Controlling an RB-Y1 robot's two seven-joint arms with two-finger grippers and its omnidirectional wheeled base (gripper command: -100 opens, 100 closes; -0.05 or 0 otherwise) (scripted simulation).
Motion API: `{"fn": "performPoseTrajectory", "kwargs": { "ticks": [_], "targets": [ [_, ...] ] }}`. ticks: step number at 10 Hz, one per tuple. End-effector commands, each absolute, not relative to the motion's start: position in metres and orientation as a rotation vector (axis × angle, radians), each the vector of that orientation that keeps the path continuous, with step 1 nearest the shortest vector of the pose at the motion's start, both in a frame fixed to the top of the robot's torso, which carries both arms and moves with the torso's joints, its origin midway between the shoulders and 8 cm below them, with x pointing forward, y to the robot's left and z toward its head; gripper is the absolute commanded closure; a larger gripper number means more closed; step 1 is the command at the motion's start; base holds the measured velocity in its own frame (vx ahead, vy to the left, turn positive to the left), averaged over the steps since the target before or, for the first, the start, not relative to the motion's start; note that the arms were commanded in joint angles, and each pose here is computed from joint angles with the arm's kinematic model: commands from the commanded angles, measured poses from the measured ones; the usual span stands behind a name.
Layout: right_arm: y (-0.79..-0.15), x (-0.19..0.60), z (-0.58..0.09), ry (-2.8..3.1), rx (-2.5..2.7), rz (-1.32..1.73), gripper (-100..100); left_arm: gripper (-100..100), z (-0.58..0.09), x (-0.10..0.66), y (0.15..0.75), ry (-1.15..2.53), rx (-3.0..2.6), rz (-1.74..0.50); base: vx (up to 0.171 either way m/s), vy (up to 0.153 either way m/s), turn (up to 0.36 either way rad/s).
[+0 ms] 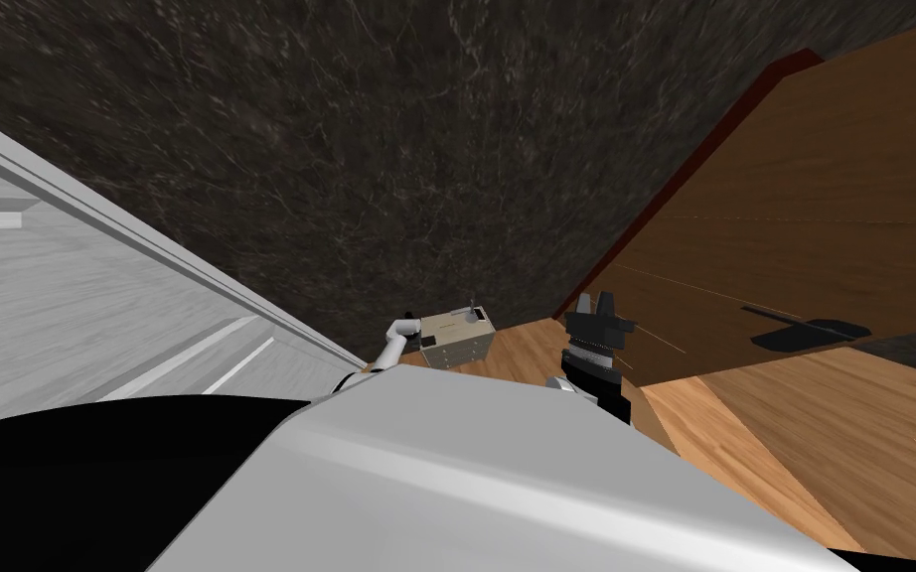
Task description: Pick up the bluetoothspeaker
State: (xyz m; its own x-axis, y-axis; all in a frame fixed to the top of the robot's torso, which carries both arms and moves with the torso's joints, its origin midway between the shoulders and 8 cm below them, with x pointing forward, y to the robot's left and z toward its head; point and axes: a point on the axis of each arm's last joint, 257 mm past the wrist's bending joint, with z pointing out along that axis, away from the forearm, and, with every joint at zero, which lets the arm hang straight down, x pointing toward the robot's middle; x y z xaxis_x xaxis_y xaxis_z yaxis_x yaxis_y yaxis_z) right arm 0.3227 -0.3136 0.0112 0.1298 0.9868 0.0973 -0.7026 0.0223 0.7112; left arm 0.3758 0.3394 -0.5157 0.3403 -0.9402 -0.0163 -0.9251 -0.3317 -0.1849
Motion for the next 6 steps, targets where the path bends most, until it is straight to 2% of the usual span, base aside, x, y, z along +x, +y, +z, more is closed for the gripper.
{"fn": "performPoseTrajectory", "kwargs": {
  "ticks": [1, 3, 5, 6],
  "targets": [
    [-0.3136, 0.3227, 0.0112, 0.497, 0.720, 1.395, 0, -100, -0.5179, 0.3696, 0.3331, 1.716, -2.483, -0.107, 0.080, -0.063, 0.071],
    [-0.3136, 0.3227, 0.0112, 0.497, 0.720, 1.395, 0, -100, -0.5189, 0.3639, 0.3284, 1.718, -2.528, -0.073, 0.082, -0.073, 0.076],
    [-0.3136, 0.3227, 0.0112, 0.497, 0.720, 1.395, 0, -100, -0.5183, 0.3634, 0.3271, 1.718, -2.536, -0.068, 0.021, -0.047, 0.052],
    [-0.3136, 0.3227, 0.0112, 0.497, 0.720, 1.395, 0, 0, -0.5184, 0.3622, 0.3268, 1.718, -2.542, -0.063, -0.005, -0.010, -0.011]
  ]
}}
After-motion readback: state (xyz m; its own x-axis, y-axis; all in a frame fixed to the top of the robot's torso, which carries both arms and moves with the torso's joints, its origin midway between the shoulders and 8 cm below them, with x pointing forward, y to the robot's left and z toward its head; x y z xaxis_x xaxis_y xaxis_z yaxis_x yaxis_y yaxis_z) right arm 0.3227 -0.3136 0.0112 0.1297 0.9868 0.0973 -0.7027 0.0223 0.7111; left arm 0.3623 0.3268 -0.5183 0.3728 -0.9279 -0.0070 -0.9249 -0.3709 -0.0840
